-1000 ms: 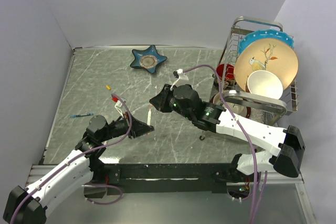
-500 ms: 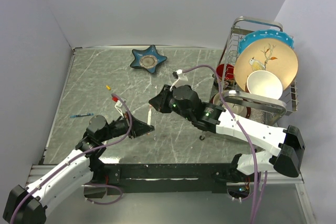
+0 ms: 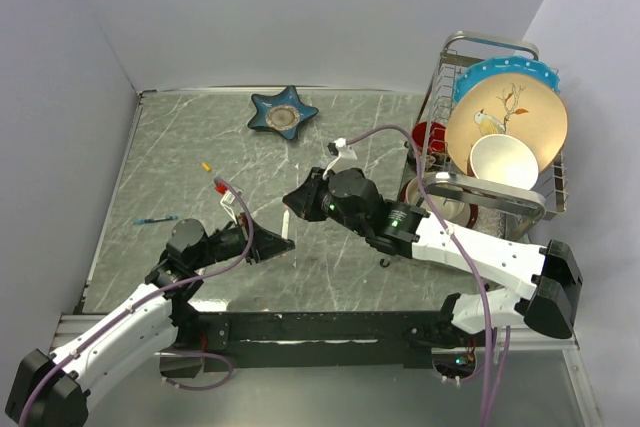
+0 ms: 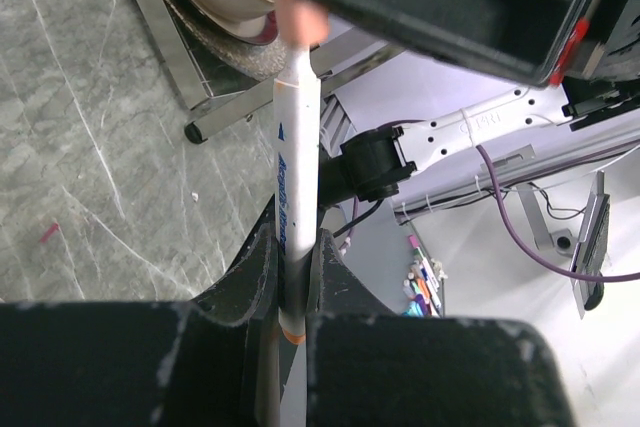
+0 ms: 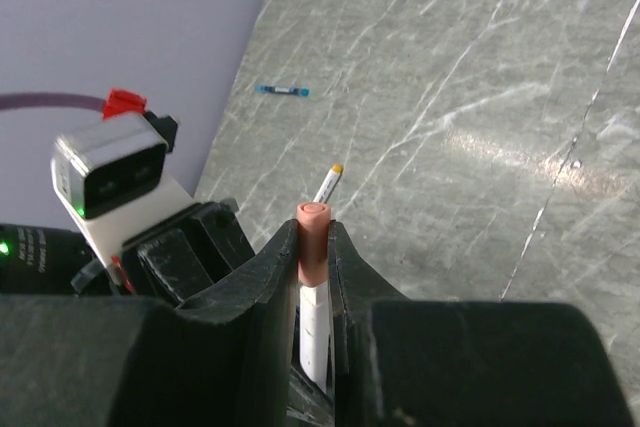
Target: Insert the pens into the pen caps
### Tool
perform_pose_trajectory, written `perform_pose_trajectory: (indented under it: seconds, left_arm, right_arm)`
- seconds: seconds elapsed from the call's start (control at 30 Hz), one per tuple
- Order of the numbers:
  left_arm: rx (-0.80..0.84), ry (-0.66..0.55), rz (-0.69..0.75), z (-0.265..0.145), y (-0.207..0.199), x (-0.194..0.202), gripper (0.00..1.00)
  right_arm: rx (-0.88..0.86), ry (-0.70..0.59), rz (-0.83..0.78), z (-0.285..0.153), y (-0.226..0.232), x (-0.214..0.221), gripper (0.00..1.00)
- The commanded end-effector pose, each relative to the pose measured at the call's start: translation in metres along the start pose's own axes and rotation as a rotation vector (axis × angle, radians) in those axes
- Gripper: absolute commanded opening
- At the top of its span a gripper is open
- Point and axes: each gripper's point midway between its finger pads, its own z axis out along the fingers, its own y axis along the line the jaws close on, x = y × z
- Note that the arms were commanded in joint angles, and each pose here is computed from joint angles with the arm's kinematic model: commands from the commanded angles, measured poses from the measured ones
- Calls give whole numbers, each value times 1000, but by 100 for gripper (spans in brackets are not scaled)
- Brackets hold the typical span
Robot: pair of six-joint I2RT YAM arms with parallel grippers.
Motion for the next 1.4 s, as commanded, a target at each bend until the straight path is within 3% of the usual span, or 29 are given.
perform_pose_trajectory:
  seconds: [0.0, 0.57, 0.7, 1.0, 1.2, 1.37]
  left_arm:
    - [81, -48, 67, 2, -27, -18, 1]
    - [194, -128, 137, 0, -68, -45, 1]
    - [201, -152, 184, -3, -78, -52, 1]
    - [202, -152, 259, -9, -89, -55, 1]
    - [202, -135, 292, -11, -92, -54, 1]
    - [185, -121, 317, -15, -93, -51, 1]
  right_arm:
    - [-29, -82, 33, -12, 9, -20, 0]
    - [-297, -110, 97, -49, 38, -1, 7]
    - [-322, -112, 106, -58, 47, 0, 19]
    - [-372, -117, 105, -75, 68, -4, 36]
    - [-392, -151, 98, -91, 74, -17, 42]
    - [-421, -151, 64, -105, 85, -23, 54]
